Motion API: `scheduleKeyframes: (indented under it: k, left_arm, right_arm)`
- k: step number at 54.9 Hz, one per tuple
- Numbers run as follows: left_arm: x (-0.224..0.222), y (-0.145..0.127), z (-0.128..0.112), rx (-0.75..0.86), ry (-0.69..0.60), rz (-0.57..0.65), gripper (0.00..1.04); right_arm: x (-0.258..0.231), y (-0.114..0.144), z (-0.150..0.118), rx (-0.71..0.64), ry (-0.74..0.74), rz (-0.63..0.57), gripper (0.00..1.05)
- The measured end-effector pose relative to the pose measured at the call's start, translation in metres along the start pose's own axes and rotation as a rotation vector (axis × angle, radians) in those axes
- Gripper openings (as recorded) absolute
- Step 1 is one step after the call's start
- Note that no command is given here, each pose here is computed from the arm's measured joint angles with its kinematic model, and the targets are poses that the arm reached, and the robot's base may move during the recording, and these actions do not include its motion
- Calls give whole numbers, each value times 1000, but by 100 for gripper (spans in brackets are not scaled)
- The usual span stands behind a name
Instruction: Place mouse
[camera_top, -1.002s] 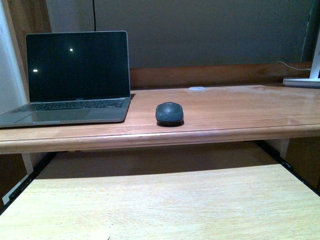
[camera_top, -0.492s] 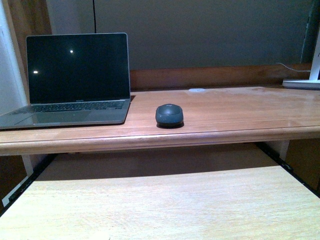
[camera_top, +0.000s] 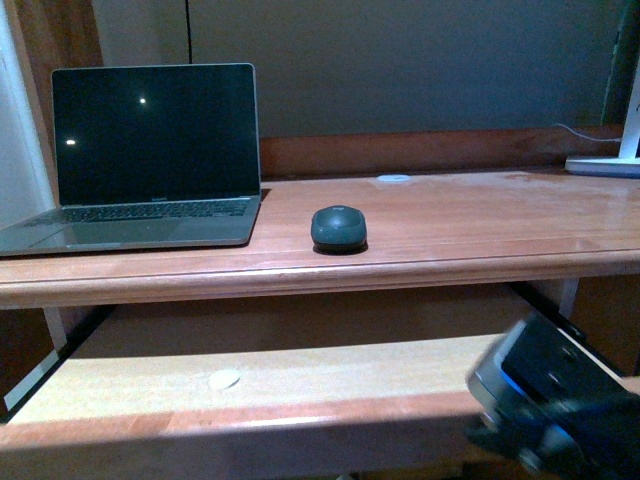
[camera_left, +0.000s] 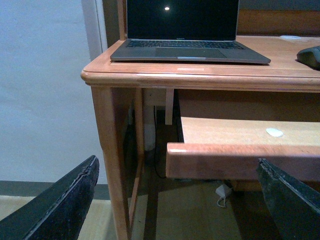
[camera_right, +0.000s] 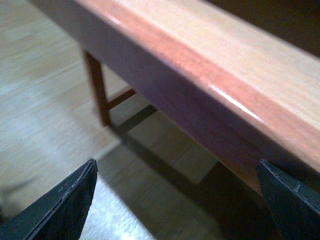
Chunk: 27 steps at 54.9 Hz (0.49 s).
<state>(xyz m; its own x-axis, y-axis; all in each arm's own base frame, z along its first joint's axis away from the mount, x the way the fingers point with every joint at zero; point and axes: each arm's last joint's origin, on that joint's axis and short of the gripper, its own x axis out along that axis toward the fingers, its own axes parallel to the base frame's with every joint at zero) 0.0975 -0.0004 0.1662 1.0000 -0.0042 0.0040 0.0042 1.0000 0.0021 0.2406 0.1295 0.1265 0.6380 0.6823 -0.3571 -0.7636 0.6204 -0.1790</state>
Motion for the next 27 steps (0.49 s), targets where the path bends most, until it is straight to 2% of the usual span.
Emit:
scheduleKeyframes:
  k: [5,13,20,27]
  left_arm:
    - [0,0,0,0,0,0,97]
    - [0,0,0,0,0,0,97]
    - [0,0,0,0,0,0,97]
    - [0,0,0,0,0,0,97]
  right_arm:
    - [31,-9,15,49,-16,-169,97]
    - [76,-23,33,119,-6,-375,97]
    - [91,-32,45,145,-20,-439,97]
    - [83,-43,54,193,-54,-487,97]
